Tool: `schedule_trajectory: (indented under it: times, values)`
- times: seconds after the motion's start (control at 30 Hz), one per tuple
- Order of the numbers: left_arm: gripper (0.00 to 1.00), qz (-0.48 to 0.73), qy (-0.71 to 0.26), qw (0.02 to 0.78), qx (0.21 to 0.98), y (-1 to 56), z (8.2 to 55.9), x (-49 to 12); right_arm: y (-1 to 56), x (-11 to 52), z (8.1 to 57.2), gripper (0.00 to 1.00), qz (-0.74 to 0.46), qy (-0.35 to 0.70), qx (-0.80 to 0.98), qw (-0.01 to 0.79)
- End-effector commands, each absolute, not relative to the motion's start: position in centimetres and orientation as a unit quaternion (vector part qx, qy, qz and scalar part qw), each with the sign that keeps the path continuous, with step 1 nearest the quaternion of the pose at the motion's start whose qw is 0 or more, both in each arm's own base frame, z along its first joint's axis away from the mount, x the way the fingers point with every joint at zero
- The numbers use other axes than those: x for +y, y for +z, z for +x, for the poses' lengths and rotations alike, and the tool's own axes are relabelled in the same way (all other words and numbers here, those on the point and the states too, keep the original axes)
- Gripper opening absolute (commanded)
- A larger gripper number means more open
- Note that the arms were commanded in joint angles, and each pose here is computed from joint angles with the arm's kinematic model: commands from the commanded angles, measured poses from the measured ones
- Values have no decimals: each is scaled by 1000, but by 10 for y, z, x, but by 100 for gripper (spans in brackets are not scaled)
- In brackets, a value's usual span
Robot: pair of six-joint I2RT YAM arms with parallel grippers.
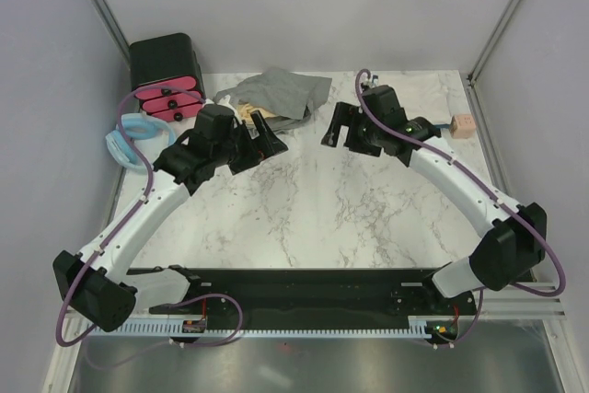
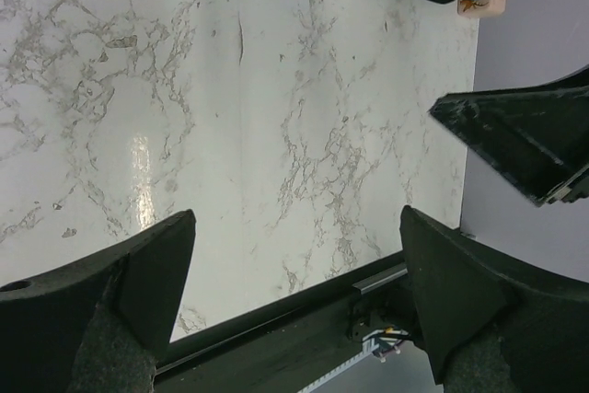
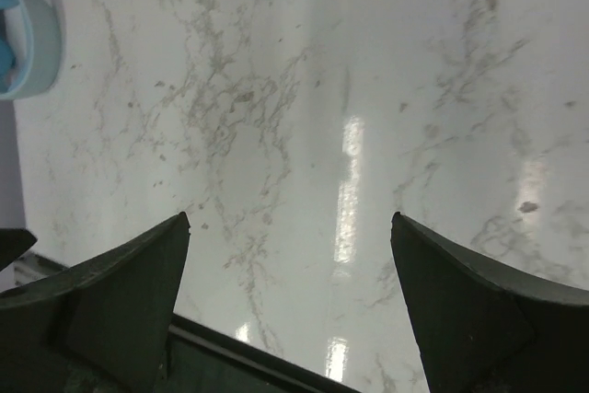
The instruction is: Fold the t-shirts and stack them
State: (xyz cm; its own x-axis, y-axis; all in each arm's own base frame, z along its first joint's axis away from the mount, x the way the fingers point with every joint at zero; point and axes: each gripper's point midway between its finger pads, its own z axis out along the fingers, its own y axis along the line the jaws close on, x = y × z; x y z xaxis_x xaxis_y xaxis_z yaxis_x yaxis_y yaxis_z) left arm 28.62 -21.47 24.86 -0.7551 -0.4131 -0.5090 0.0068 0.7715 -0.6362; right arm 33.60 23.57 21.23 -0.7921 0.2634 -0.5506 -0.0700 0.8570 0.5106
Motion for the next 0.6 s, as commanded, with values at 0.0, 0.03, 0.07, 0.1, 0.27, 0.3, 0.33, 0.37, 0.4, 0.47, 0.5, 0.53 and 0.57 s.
schedule_trajectory:
  times: [0.0, 0.03, 0.07, 0.1, 0.27, 0.3, 0.33, 0.37, 0.4, 0.47, 0.5, 0.53, 0.57]
  values:
    - [100, -121, -308, 342, 879, 254, 291, -210, 241, 141, 367, 98, 99, 99, 906, 399]
    - [100, -122, -308, 341, 879, 253, 291, -210, 246, 108, 376, 98, 135, 84, 899, 407]
    - [100, -121, -309, 341, 880, 253, 291, -210, 248, 95, 378, 98, 145, 82, 897, 410]
    - [100, -121, -308, 341, 880, 253, 291, -210, 255, 82, 382, 98, 151, 76, 892, 419]
    - [99, -125, -309, 333, 882, 247, 287, -209, 263, 17, 389, 98, 194, -8, 876, 441]
    - [99, -129, -309, 332, 882, 247, 287, -209, 265, 12, 391, 98, 199, -3, 875, 441]
    - [99, -130, -308, 330, 883, 244, 286, -208, 265, -1, 392, 98, 212, -8, 872, 441]
    - [99, -132, -308, 332, 882, 245, 285, -207, 267, -3, 393, 98, 214, -6, 871, 442]
    - [99, -134, -307, 331, 882, 244, 285, -207, 270, -2, 395, 98, 212, -1, 871, 444]
    - [99, -144, -291, 331, 886, 240, 286, -199, 265, 9, 398, 98, 214, 30, 876, 431]
    - [99, -154, -276, 334, 888, 239, 286, -193, 260, 15, 398, 98, 218, 44, 879, 423]
    - [99, -168, -259, 346, 886, 245, 290, -184, 258, 28, 398, 98, 223, 83, 879, 412]
    - [99, -202, -203, 353, 891, 237, 290, -158, 255, 34, 396, 98, 229, 97, 879, 408]
